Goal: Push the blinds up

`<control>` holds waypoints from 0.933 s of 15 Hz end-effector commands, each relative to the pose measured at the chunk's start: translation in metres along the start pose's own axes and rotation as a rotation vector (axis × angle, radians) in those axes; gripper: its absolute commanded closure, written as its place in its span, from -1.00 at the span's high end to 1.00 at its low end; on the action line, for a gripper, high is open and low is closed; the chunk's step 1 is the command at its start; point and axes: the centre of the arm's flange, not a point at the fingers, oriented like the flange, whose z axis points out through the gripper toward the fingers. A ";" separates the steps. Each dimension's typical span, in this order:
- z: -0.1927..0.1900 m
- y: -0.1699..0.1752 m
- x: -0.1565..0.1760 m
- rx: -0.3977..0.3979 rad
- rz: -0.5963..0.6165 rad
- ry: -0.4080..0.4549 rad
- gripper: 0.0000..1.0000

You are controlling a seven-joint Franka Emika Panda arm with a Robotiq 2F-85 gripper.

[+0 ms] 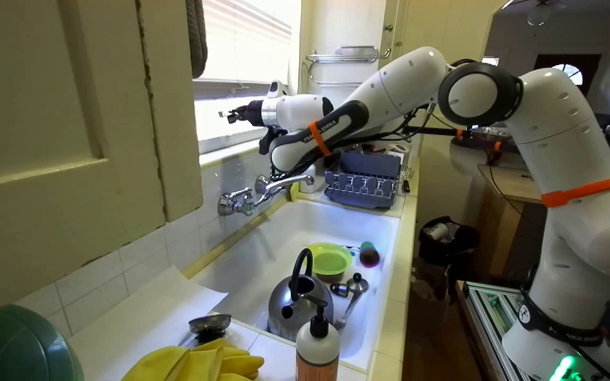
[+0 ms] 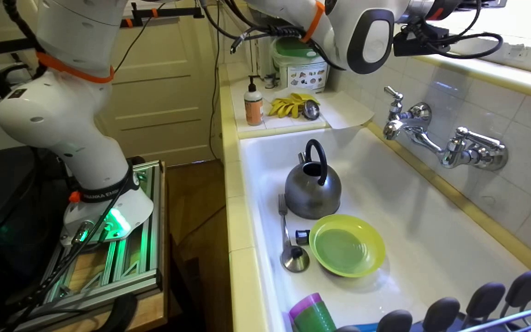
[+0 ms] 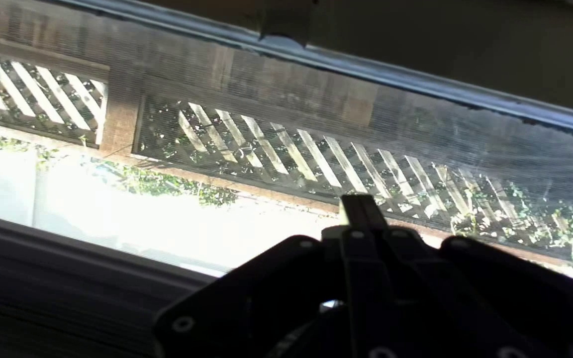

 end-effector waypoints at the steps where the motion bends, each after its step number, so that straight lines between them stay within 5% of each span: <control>1: 0.001 -0.002 0.001 0.007 0.018 0.004 -1.00; 6: 0.001 -0.003 0.002 0.007 0.014 0.005 -0.98; 7: 0.001 -0.003 0.002 0.007 0.014 0.005 -0.48; 9: 0.007 -0.012 0.006 -0.001 0.021 0.029 -0.32; 10: 0.008 -0.015 0.008 -0.007 0.028 0.032 -0.78; 14: 0.009 -0.020 0.014 -0.028 0.102 0.029 -1.00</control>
